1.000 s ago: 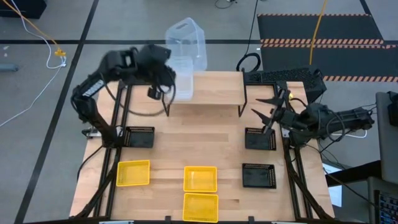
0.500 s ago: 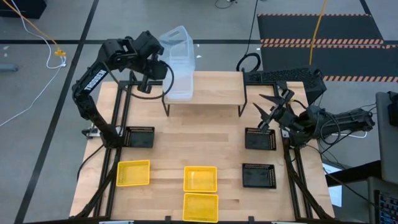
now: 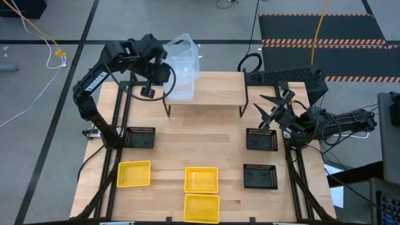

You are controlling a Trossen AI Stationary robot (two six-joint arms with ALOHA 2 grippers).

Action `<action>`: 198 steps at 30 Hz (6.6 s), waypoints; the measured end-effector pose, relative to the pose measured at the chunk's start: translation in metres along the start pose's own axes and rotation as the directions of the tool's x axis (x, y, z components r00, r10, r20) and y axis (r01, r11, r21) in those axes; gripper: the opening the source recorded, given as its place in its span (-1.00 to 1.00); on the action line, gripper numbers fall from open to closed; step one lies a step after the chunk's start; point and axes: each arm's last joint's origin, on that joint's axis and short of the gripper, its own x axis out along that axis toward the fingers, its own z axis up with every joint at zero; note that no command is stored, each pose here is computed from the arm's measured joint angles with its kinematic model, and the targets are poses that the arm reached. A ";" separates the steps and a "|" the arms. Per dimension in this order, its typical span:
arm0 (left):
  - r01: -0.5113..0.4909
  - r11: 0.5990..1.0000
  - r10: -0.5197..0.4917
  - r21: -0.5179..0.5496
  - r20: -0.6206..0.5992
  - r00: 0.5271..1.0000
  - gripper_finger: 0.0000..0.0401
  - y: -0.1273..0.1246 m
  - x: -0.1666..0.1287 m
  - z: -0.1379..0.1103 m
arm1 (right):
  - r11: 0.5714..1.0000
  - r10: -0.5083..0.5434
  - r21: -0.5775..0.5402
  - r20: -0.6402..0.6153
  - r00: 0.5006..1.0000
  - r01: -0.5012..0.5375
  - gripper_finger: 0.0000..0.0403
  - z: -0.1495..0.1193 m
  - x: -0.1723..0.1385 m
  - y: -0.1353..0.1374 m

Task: Stack baskets on shelf by color
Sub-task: Stack the transparent bin on top of the transparent bin on the shelf

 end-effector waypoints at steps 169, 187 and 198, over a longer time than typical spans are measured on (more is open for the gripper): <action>-0.044 0.829 0.151 -0.557 0.148 0.977 -0.90 0.043 0.070 0.032 | 0.997 0.046 -0.062 -0.043 0.998 -0.049 -0.15 -0.005 0.000 0.005; -0.074 0.804 0.137 -0.591 0.062 0.989 -0.97 0.042 0.098 0.040 | 0.997 0.051 -0.054 -0.047 0.998 -0.053 -0.15 -0.005 0.000 0.005; -0.163 0.764 0.212 -0.625 0.004 0.977 -0.97 0.036 0.089 0.045 | 0.998 0.051 -0.046 -0.048 0.998 -0.053 -0.15 -0.005 0.000 0.005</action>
